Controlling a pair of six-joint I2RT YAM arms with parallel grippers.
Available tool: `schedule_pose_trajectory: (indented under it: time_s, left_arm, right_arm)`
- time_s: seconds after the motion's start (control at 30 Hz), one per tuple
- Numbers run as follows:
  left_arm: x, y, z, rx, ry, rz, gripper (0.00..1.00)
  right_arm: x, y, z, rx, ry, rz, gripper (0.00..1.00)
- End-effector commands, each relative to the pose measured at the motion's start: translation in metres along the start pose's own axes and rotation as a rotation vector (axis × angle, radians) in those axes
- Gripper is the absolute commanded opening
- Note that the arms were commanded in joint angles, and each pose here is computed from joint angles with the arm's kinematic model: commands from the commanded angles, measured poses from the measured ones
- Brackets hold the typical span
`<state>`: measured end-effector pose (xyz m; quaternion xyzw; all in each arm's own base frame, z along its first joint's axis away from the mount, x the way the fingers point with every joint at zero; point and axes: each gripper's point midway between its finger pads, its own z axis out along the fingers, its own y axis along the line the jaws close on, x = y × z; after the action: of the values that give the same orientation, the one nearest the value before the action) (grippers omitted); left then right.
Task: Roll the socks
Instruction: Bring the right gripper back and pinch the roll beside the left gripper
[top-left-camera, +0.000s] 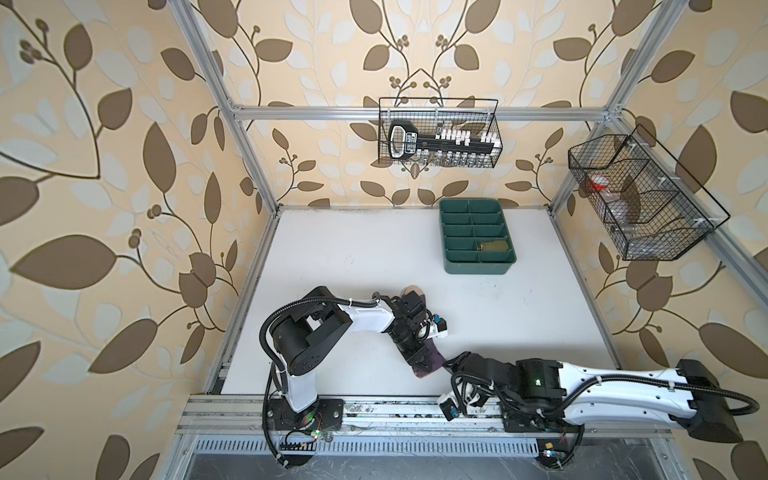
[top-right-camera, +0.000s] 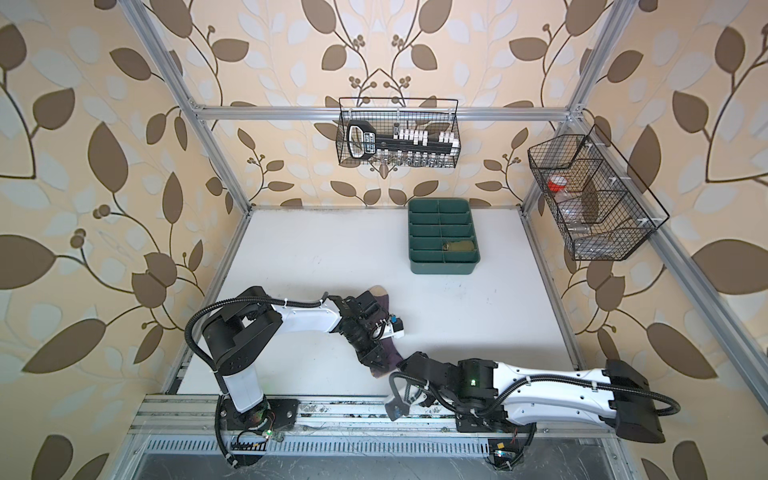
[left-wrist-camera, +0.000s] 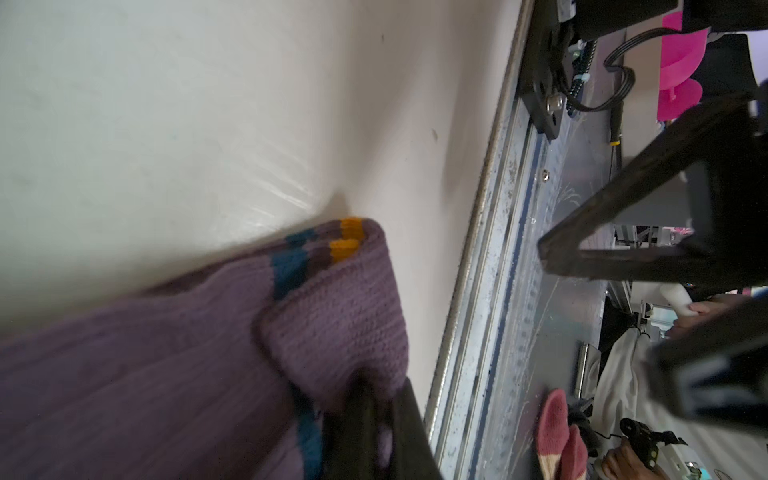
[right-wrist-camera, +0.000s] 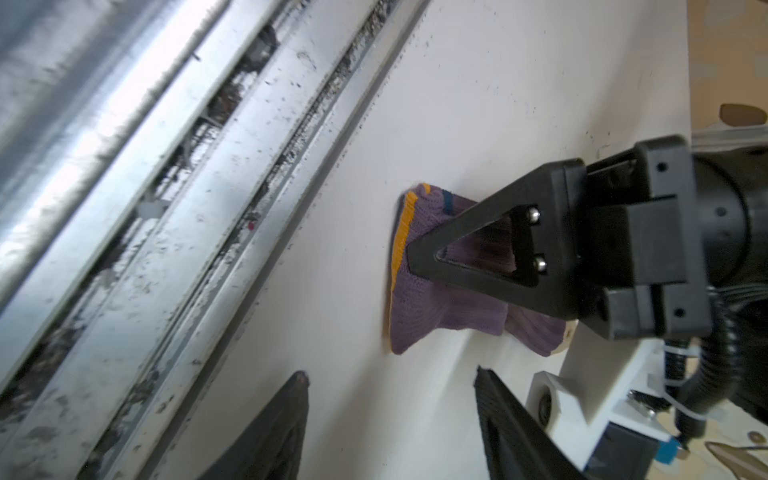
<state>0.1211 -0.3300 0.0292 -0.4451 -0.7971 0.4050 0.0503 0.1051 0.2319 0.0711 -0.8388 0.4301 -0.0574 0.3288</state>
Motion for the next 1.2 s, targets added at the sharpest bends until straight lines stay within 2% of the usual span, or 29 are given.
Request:
schedule_pose_trajectory:
  time_s: [0.0,0.37,0.47,0.53,0.73,0.8,0.87,0.9,0.97,1.03,1.1,1.17]
  left_arm:
    - [0.013,0.006,0.004,-0.017,0.018,-0.030,0.00]
    - [0.012,0.007,0.002,-0.028,0.009,-0.022,0.00]
    - [0.011,0.007,0.003,-0.028,0.009,-0.021,0.00]
    - [0.011,0.007,0.003,-0.026,0.008,-0.019,0.00]
    - [0.008,0.004,-0.001,-0.031,-0.005,-0.006,0.00]
    - [0.006,0.002,-0.003,-0.034,-0.014,0.005,0.00]
    - [0.004,0.000,-0.006,-0.040,-0.026,0.020,0.01]
    - [0.003,-0.001,-0.008,-0.044,-0.034,0.030,0.05]
    - [-0.002,-0.005,-0.014,-0.062,-0.054,0.056,0.20]
    - [-0.008,-0.006,-0.025,-0.115,-0.086,0.095,0.42]
    - [-0.016,-0.006,-0.039,-0.190,-0.128,0.145,0.60]
    - [-0.024,-0.007,-0.057,-0.279,-0.174,0.209,0.69]
  right_arm:
    - [-0.005,-0.018,0.016,0.049,-0.038,0.083,0.63]
    - [0.006,-0.002,0.057,-0.059,-0.021,0.122,0.63]
    - [0.005,0.001,0.065,-0.085,-0.012,0.133,0.60]
    - [0.007,0.005,0.068,-0.110,0.006,0.139,0.50]
    - [0.010,0.017,0.071,-0.170,0.039,0.145,0.07]
    - [0.010,0.020,0.071,-0.180,0.044,0.145,0.00]
    - [0.009,0.023,0.071,-0.192,0.045,0.147,0.00]
    - [0.009,0.024,0.070,-0.199,0.046,0.147,0.00]
    - [0.007,0.029,0.068,-0.232,0.036,0.156,0.00]
    - [0.006,0.033,0.064,-0.262,0.030,0.173,0.00]
    - [0.005,0.035,0.061,-0.295,0.023,0.193,0.00]
    - [0.004,0.037,0.058,-0.325,0.011,0.204,0.00]
